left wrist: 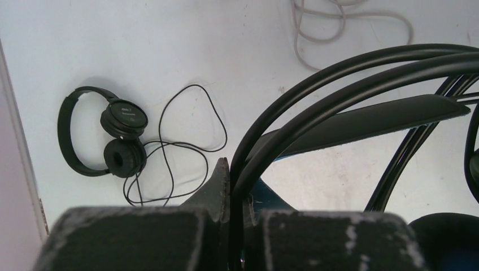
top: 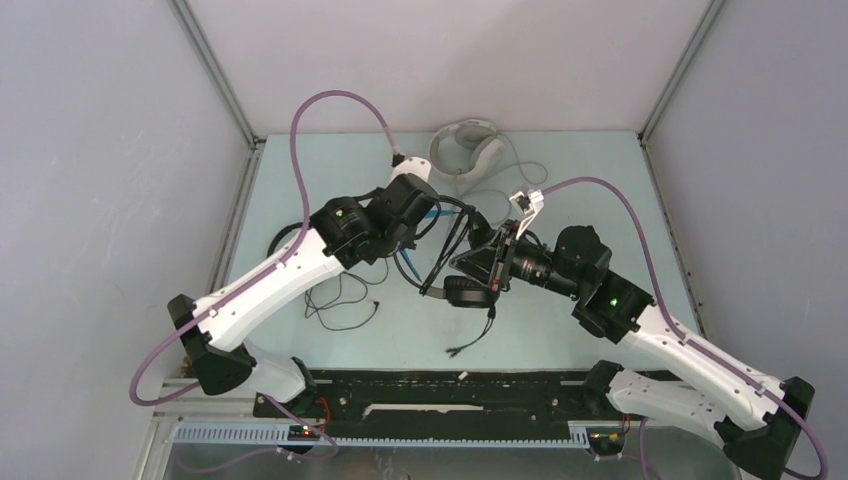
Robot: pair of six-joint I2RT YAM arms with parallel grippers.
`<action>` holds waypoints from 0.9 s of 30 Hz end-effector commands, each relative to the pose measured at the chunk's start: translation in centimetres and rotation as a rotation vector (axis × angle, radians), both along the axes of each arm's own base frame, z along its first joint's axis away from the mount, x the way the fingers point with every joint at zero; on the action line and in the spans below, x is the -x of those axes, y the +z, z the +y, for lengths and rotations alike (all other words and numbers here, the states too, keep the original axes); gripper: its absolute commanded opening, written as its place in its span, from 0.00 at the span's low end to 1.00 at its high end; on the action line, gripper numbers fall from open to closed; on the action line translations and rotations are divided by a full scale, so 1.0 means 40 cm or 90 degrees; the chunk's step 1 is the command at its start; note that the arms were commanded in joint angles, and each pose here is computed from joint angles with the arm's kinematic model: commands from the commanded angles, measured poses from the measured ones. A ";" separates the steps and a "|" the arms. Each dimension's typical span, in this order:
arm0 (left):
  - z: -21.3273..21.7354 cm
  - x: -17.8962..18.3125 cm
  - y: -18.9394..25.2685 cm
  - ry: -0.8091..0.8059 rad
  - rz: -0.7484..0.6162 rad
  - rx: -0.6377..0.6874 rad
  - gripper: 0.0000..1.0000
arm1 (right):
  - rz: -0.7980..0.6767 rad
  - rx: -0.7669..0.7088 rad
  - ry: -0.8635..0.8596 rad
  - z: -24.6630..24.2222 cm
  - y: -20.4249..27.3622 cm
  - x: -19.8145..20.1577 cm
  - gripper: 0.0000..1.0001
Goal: Wrap the headphones
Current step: Wrap the headphones cable around the headphones.
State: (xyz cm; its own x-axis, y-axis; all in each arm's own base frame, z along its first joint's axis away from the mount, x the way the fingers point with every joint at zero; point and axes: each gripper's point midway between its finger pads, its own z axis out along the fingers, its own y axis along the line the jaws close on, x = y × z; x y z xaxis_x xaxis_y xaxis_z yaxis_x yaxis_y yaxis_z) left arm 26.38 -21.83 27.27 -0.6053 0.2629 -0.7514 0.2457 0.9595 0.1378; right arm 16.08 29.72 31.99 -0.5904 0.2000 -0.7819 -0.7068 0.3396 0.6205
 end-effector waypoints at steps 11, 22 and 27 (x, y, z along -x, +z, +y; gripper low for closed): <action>0.059 -0.076 0.107 0.232 -0.102 0.171 0.00 | -0.133 -0.087 0.006 0.022 0.160 0.049 0.07; 0.065 -0.078 0.140 0.281 -0.111 0.260 0.00 | -0.168 -0.067 0.004 0.072 0.139 0.049 0.07; 0.062 -0.078 0.152 0.298 -0.102 0.307 0.00 | -0.204 -0.029 -0.035 0.079 0.118 0.033 0.07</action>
